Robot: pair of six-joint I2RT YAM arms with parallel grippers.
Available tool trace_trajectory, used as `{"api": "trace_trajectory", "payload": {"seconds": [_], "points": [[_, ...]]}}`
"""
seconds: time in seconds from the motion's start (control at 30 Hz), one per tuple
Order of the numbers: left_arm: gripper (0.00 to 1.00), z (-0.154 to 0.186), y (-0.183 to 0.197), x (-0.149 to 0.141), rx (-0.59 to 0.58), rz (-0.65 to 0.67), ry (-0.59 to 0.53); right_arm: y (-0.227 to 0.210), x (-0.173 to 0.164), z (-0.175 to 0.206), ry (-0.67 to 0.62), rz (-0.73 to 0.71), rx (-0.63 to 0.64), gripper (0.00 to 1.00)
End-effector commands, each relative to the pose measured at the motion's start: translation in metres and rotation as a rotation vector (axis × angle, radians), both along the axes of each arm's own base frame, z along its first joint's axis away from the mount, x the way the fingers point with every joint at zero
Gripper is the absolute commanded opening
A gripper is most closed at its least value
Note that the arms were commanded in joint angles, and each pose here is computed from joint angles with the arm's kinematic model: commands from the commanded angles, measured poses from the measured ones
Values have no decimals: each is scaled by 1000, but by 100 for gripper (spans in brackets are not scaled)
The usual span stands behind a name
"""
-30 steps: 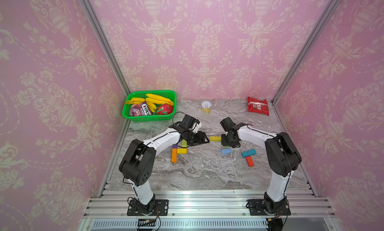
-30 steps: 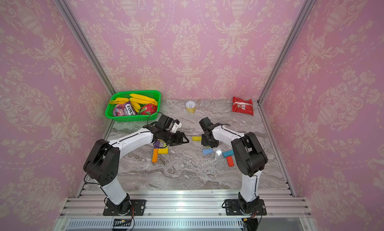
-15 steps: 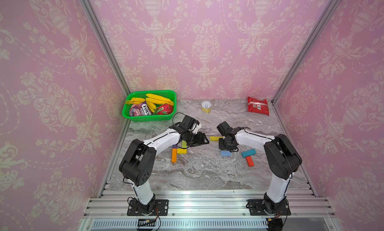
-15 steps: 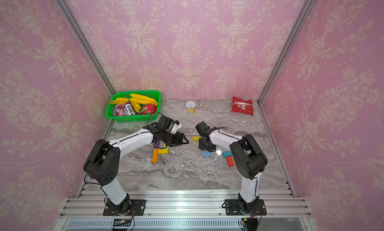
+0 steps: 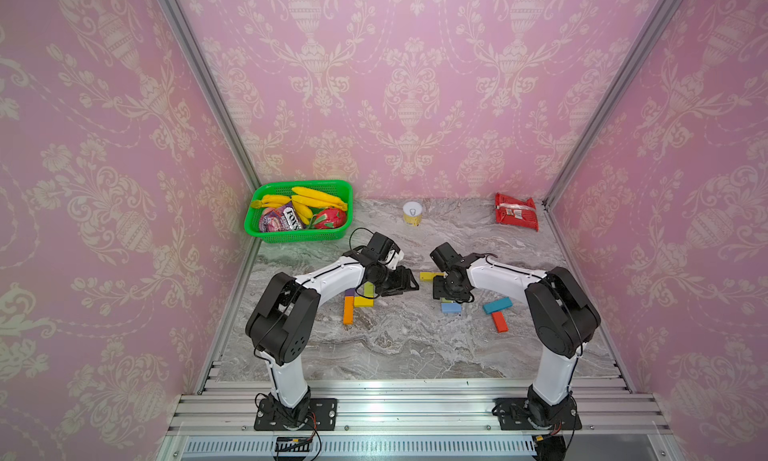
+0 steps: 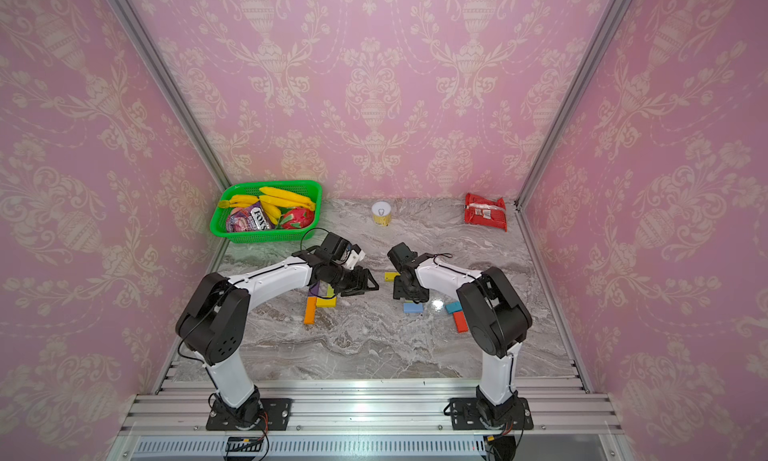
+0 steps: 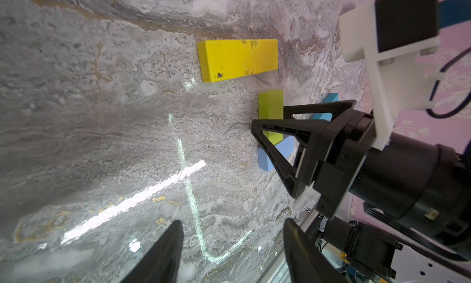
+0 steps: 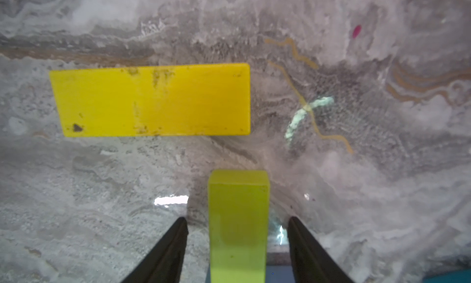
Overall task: Assemble the letter p with building blocks
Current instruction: Assemble the building block at the center of the board.
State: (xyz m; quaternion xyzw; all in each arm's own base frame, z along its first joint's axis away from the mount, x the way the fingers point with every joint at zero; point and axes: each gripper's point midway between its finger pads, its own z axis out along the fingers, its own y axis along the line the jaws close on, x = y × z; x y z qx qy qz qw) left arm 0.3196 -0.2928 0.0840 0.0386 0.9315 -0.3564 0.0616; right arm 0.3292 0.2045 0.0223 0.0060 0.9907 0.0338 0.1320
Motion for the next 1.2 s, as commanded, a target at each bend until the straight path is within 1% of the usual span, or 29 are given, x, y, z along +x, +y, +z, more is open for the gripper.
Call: {"api": "trace_trajectory", "payload": {"seconds": [0.0, 0.07, 0.17, 0.2, 0.27, 0.33, 0.37, 0.43, 0.5, 0.53, 0.57, 0.6, 0.63, 0.83, 0.97, 1.17], "points": [[65, -2, -8, 0, 1, 6, 22, -2, -3, 5, -33, 15, -1, 77], [64, -4, -13, -2, -4, -2, 29, -7, -8, 12, -75, 13, 15, 77], [62, -4, -25, -5, -10, -26, 26, -8, -6, 38, -183, 7, 82, 78], [61, -5, -30, -7, -9, -36, 27, -9, -5, 48, -217, 29, 94, 77], [57, -10, -37, -8, 3, -46, 32, -17, -5, 57, -240, 13, 120, 74], [51, -17, -44, -8, 16, -52, 39, -27, -4, 56, -224, -14, 140, 62], [48, -19, -46, -7, 18, -48, 40, -32, -3, 53, -211, -30, 147, 53], [40, -24, -50, -4, 24, -38, 45, -43, -2, 42, -164, -64, 167, 32], [34, -28, -53, -1, 30, -28, 49, -47, -2, 31, -126, -66, 189, 21], [30, -33, -54, 1, 41, -22, 57, -48, -3, 24, -109, -64, 188, 12], [25, -36, -55, 2, 48, -15, 63, -48, -3, 19, -94, -60, 185, 9], [18, -39, -56, 3, 50, -6, 70, -48, -3, 15, -84, -53, 184, 9], [13, -41, -58, 4, 51, 0, 71, -46, -4, 11, -71, -46, 185, 9], [1, -50, -69, 3, 95, 16, 69, -37, -4, -3, -40, -25, 230, 9], [0, -54, -71, 6, 125, 29, 64, -34, -7, -13, -19, -8, 246, 9], [0, -68, -70, 12, 181, 56, 101, -34, -7, -22, 3, -6, 265, 9]]}}
